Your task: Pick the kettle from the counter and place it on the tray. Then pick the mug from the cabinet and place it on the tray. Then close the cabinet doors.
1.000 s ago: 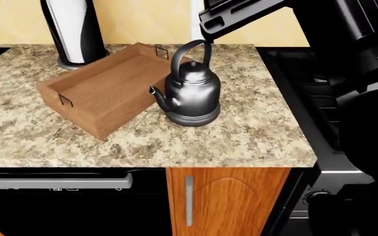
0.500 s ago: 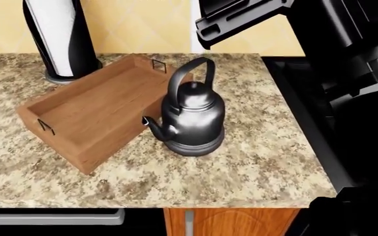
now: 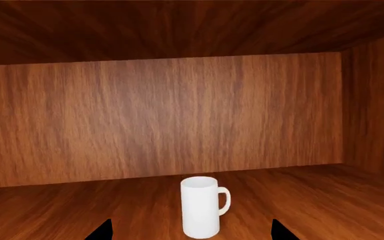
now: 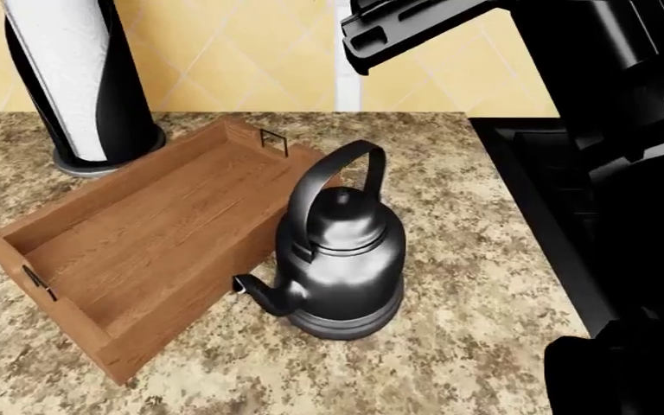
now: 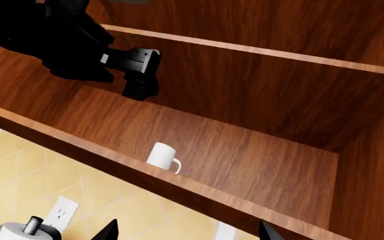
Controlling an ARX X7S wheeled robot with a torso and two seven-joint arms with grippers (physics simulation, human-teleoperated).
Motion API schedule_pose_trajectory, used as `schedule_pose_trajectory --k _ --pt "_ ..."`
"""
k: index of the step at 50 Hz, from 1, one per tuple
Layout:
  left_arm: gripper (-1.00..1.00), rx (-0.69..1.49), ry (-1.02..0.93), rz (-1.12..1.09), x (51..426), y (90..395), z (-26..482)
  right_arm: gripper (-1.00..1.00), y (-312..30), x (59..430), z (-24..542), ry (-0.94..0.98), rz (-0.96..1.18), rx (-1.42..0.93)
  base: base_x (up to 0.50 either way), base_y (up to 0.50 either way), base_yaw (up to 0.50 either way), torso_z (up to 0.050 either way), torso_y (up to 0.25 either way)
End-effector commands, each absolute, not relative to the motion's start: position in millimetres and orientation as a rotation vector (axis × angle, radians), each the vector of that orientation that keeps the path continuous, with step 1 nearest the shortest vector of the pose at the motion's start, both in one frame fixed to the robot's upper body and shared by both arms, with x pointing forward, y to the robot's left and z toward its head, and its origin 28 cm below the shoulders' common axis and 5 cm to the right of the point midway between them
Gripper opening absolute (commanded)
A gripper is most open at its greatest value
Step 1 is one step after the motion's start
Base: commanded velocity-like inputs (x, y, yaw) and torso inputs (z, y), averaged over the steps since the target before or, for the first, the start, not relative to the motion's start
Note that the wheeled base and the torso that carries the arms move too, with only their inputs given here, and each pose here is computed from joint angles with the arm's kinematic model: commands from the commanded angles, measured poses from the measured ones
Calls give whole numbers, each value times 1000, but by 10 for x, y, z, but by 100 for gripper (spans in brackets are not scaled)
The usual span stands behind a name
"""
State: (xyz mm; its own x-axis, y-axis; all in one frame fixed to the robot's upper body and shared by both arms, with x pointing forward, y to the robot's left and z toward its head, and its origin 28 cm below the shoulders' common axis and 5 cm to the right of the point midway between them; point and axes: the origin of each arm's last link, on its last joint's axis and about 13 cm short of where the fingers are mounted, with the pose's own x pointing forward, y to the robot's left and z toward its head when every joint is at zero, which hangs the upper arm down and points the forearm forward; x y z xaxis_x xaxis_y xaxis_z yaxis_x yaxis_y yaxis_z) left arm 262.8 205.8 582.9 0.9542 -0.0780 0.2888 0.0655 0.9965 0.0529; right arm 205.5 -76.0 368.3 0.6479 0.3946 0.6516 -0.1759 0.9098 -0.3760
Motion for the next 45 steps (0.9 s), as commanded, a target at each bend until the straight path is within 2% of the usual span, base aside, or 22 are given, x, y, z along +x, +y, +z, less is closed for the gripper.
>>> schedule_pose_trajectory --k 1,27,45 --pt "100 48 -296 -69 2632 2067 5829 100 -744 2061 3712 -806 334 -298 254 0 0 0 0" --pt "100 33 -201 -126 2713 2004 5741 100 -754 2071 3698 -803 328 -298 249 0 0 0 1" --pt "100 42 -198 -121 2727 2009 5735 100 -747 2061 3689 -805 329 -295 70 0 0 0 1"
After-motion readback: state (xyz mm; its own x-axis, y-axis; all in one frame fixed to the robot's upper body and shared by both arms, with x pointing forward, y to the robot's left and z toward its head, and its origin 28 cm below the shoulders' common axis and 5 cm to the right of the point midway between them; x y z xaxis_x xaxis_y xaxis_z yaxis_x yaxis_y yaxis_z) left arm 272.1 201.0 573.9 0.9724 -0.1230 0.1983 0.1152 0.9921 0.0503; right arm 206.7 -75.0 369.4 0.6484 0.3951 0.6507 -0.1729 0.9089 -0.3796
